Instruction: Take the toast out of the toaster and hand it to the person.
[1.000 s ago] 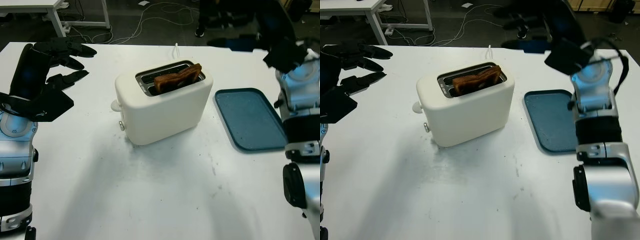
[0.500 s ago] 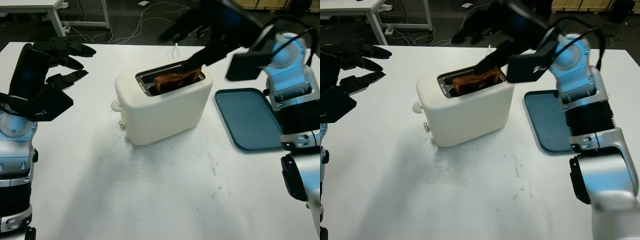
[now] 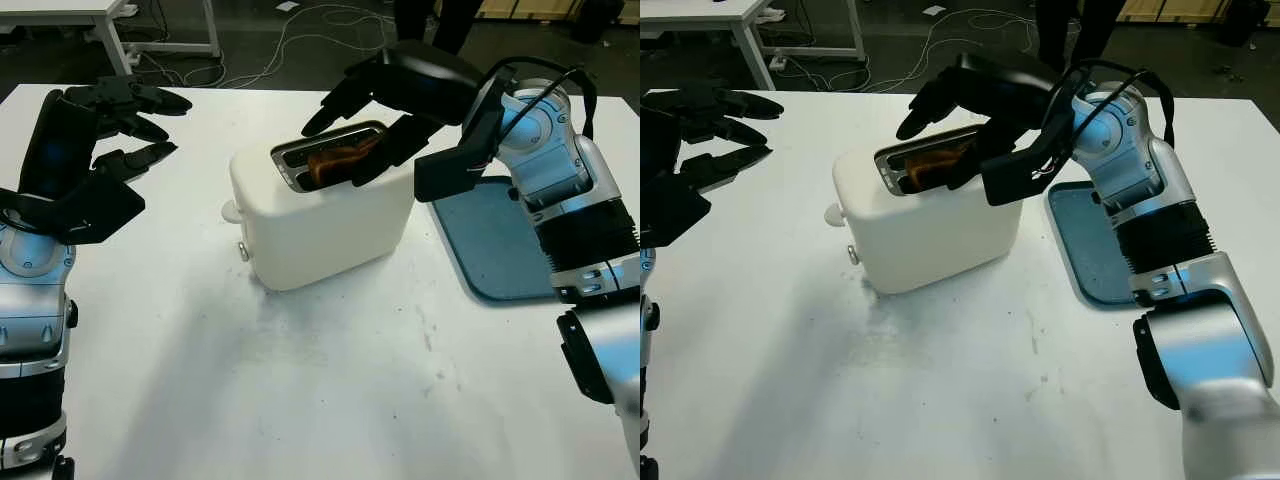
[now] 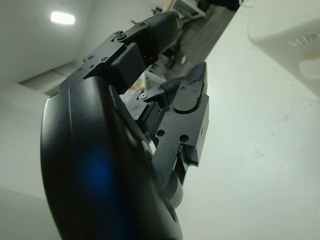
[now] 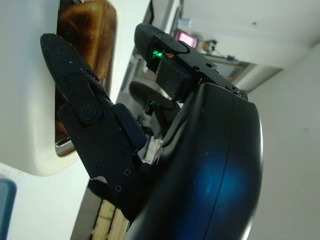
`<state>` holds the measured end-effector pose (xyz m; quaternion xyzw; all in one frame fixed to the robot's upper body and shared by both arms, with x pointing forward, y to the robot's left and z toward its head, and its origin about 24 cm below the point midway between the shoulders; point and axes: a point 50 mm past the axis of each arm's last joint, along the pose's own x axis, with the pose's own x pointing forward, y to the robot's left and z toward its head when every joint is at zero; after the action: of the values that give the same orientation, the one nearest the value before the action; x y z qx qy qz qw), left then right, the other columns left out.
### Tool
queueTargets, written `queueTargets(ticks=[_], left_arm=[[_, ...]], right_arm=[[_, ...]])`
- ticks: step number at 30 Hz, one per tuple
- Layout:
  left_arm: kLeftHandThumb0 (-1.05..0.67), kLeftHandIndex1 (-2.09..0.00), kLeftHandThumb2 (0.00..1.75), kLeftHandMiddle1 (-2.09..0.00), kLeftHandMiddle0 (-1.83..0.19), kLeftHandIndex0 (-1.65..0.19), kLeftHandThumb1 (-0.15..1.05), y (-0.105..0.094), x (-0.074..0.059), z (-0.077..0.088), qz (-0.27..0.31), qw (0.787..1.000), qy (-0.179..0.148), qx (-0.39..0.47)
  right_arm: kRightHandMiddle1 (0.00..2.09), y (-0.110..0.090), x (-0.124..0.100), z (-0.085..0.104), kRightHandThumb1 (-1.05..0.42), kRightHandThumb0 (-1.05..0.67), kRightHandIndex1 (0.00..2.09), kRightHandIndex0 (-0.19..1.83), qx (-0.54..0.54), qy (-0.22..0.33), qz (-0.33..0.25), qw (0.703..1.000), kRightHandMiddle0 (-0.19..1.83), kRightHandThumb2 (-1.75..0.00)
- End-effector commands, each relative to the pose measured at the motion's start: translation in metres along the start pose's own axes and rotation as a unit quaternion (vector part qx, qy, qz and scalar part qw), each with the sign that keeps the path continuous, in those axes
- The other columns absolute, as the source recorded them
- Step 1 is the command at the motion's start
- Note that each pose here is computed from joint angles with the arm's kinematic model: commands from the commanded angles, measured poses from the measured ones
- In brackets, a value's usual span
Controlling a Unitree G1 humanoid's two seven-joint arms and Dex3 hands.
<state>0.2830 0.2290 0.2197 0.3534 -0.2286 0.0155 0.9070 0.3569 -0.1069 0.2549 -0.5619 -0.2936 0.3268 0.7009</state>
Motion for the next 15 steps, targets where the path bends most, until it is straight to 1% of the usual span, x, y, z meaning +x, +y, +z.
queueTargets(ticks=[1, 6, 9, 15], left_arm=[[0.01, -0.44, 0.02, -0.82, -0.75, -0.80, 0.88, -0.001, -0.002, 0.001, -0.004, 1.000, 0.003, -0.008], [0.01, -0.45, 0.02, -0.84, -0.75, -0.80, 0.88, -0.001, -0.001, 0.001, -0.006, 1.000, 0.002, -0.008], [0.00, -0.45, 0.02, -0.84, -0.75, -0.80, 0.88, -0.001, -0.001, 0.001, -0.007, 1.000, 0.001, -0.009], [0.00, -0.45, 0.02, -0.85, -0.73, -0.79, 0.88, -0.001, -0.002, 0.002, -0.005, 1.000, 0.004, -0.007]], right_arm=[[0.00, 0.002, 0.002, -0.003, -0.64, -0.57, 0.68, 0.53, -0.003, 0.013, 0.005, 1.000, 0.84, -0.01], [0.01, 0.007, 0.003, -0.007, -0.65, -0.43, 0.64, 0.58, -0.011, 0.019, 0.012, 1.000, 0.85, -0.01], [0.02, 0.010, 0.003, -0.009, -0.66, -0.36, 0.63, 0.62, -0.019, 0.014, 0.009, 1.000, 0.87, -0.01], [0.02, 0.015, 0.004, -0.013, -0.70, -0.28, 0.63, 0.67, -0.025, 0.015, 0.010, 1.000, 0.89, -0.01]])
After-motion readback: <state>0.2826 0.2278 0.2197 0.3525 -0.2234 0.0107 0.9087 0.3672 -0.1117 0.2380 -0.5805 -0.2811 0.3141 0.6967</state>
